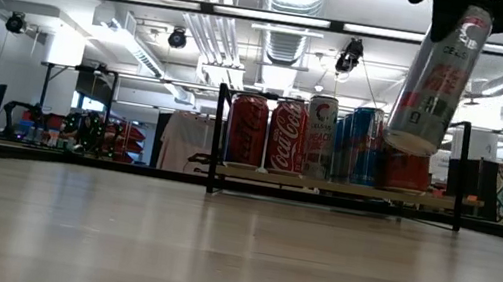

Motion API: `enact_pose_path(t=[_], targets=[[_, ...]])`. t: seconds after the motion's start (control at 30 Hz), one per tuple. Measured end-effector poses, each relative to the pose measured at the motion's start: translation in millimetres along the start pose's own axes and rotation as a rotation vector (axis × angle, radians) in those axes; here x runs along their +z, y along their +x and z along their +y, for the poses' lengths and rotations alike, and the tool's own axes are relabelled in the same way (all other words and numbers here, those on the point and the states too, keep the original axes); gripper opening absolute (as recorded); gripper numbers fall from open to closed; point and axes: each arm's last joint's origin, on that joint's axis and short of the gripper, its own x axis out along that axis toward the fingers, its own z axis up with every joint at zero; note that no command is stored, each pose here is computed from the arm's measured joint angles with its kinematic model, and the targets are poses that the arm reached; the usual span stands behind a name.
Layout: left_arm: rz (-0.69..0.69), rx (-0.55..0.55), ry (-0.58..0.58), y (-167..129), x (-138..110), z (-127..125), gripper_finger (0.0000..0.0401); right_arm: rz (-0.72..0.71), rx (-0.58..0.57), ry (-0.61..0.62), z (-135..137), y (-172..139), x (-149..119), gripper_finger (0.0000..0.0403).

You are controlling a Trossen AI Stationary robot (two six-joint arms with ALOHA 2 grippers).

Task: Place canned beverage on shelf
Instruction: Put the white and pink soda can on the shelf

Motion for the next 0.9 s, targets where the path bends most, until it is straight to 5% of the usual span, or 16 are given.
enact_pose_path(t=[0.9], targets=[[-0.128,0.155,-0.052,-60.1,-21.5,21.4,0.0389,0.061,-0.081,-0.144,-4.0,-4.7,74.6,0.0244]])
